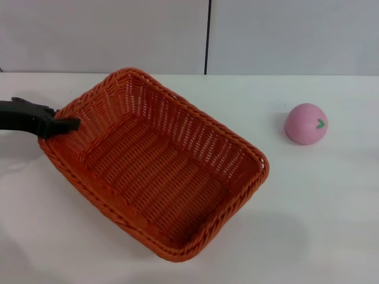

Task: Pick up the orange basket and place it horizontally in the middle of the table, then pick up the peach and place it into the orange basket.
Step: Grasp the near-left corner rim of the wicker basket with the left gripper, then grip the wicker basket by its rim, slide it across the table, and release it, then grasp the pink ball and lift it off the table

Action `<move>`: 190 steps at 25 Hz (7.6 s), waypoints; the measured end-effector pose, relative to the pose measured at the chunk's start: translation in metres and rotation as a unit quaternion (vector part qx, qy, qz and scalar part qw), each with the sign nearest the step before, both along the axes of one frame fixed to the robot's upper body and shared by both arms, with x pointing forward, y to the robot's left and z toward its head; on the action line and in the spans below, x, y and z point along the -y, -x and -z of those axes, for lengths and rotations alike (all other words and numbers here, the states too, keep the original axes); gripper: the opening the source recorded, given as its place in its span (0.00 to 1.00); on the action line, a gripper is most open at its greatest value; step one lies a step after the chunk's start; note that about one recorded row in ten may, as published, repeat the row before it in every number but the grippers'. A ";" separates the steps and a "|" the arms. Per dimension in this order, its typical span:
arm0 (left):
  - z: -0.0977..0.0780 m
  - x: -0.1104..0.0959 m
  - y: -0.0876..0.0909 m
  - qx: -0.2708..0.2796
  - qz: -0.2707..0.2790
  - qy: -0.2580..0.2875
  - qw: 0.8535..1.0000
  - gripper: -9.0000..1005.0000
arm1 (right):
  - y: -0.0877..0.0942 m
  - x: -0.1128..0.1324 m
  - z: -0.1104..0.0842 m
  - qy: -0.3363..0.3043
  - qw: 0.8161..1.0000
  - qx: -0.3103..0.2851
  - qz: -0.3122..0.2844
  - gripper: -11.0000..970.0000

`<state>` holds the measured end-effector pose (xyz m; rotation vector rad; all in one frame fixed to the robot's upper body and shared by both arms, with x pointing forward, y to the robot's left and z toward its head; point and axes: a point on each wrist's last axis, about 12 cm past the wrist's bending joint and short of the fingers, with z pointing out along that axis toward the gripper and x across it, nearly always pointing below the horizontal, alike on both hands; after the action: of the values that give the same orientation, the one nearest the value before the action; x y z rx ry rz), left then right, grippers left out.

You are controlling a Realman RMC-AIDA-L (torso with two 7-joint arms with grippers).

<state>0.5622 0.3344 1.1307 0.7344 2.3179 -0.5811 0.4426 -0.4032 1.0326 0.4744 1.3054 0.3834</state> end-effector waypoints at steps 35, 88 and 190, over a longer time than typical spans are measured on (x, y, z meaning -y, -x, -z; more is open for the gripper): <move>-0.010 0.000 0.001 -0.049 -0.065 0.109 0.991 0.20 | -0.004 0.001 0.001 -0.003 1.000 -0.007 0.005 0.65; 0.075 -0.046 0.109 -0.148 -0.290 0.387 0.863 0.21 | -0.036 -0.007 -0.002 -0.007 1.000 -0.025 -0.008 0.65; 0.051 -0.040 0.080 0.288 -0.188 0.352 0.871 0.61 | -0.094 0.004 -0.136 0.157 0.824 -0.260 -0.478 0.64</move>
<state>0.4821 0.3744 1.0796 0.0674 1.4671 -0.8168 0.5362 -0.4077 1.1682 -0.4500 2.0594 0.8872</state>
